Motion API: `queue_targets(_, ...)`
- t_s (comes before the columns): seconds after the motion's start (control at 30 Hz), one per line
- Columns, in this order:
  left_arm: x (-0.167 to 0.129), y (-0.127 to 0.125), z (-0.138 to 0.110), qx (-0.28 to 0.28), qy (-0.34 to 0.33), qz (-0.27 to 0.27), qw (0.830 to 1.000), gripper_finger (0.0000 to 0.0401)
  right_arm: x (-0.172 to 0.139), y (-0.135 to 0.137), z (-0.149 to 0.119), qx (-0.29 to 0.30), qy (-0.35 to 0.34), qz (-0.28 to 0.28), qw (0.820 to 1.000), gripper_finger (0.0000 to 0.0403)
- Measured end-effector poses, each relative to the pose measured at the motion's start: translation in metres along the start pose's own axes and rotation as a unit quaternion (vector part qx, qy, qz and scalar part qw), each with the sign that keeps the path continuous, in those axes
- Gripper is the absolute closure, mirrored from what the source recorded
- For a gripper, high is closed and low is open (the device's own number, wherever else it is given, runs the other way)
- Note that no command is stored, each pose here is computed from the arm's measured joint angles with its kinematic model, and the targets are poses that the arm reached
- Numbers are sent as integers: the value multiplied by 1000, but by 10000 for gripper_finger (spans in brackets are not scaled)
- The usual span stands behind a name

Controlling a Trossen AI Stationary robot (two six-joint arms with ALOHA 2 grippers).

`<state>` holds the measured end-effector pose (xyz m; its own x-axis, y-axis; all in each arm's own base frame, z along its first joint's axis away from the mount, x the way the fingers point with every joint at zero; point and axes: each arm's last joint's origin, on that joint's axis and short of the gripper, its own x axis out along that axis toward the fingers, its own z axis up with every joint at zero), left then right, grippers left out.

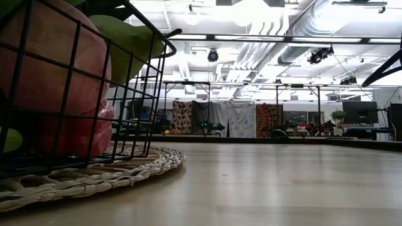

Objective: Build produce basket
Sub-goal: Put the pink dragonfruit into the black wire basket

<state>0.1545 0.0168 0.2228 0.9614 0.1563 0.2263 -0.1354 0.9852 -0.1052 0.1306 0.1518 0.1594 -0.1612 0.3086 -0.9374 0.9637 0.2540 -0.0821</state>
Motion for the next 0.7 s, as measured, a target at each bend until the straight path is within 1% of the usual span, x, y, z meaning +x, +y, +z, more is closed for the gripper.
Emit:
queue_targets(0.2,0,0,0,0,0,0,1000,272,0,0,1,-24,-11,7,1000,388)
queue_targets(0.23,0,0,0,0,0,0,1000,272,0,1,1,-31,-15,9,999,395)
queue_targets(0.4,0,0,0,0,0,0,1000,272,-1,2,3,-55,-17,13,998,399)
queue_targets(0.5,0,0,0,0,0,0,1000,272,-6,3,5,-70,-18,27,997,400)
queue_targets(0.57,0,0,0,0,0,0,1000,272,-12,2,7,-77,-26,44,996,401)
queue_targets(0.7,0,0,0,0,0,0,1000,272,-27,-1,12,-88,-53,97,990,402)
